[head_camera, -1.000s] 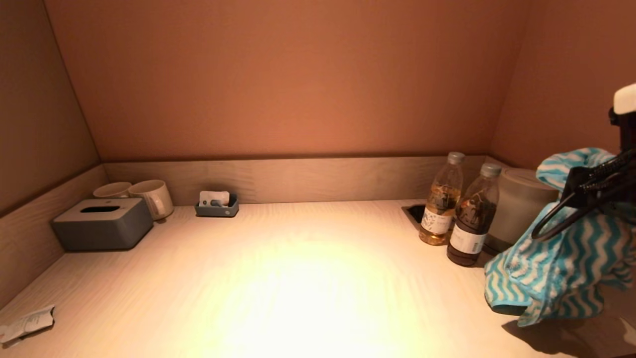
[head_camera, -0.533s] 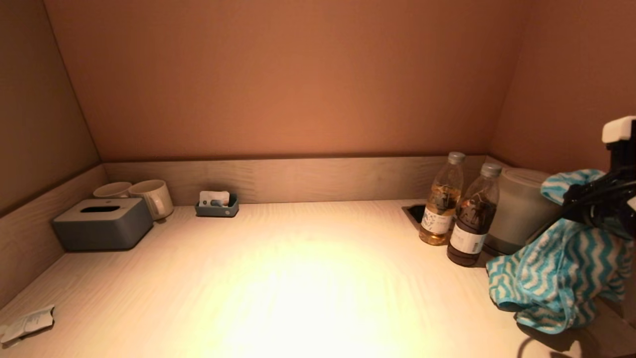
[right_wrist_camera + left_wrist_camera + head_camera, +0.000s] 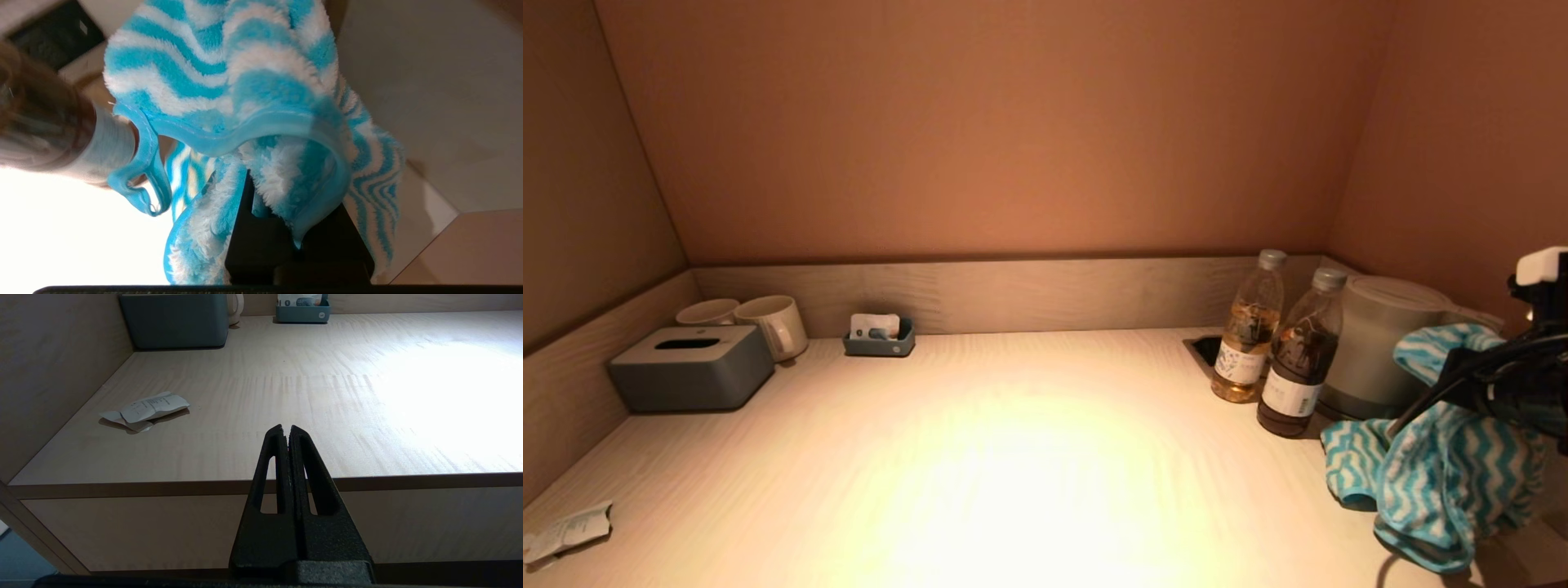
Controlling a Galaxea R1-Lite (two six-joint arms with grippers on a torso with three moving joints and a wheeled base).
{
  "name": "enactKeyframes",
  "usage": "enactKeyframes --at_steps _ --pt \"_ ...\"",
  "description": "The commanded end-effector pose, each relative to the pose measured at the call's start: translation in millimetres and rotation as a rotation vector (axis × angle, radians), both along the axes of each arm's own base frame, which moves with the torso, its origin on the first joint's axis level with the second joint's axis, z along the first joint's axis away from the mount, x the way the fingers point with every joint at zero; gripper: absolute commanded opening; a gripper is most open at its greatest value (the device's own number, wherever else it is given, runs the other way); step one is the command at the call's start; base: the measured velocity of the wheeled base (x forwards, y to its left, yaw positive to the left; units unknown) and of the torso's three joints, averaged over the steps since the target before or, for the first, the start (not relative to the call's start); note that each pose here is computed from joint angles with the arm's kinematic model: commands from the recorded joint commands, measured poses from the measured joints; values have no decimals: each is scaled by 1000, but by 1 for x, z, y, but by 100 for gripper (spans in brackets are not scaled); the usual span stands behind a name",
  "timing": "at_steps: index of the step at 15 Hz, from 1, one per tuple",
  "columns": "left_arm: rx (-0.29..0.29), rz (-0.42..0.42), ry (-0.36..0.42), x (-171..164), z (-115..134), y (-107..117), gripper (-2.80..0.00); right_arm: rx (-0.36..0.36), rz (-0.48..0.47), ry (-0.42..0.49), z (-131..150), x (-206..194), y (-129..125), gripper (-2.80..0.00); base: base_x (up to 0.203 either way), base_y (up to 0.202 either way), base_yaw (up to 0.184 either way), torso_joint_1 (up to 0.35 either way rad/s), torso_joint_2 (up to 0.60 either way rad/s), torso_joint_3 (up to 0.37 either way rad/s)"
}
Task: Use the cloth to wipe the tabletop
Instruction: Place the tablecloth
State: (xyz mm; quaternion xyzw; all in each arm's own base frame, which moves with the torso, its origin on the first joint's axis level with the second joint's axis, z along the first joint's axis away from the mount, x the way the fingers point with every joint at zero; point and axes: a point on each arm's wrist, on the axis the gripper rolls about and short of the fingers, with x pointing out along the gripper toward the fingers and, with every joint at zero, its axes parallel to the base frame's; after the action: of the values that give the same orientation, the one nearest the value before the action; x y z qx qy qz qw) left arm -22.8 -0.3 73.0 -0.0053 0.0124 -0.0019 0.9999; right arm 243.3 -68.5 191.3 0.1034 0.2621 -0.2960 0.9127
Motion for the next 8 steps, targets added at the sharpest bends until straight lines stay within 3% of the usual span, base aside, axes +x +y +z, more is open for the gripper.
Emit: enactKeyframes --at_steps 1,8 --pt "0 -1 0 0 0 0 -280 31 24 26 -9 1 -2 -280 0 0 0 0 0 0" --pt "0 -1 0 0 0 0 -280 57 -14 72 -26 9 -26 -280 0 0 0 0 0 0"
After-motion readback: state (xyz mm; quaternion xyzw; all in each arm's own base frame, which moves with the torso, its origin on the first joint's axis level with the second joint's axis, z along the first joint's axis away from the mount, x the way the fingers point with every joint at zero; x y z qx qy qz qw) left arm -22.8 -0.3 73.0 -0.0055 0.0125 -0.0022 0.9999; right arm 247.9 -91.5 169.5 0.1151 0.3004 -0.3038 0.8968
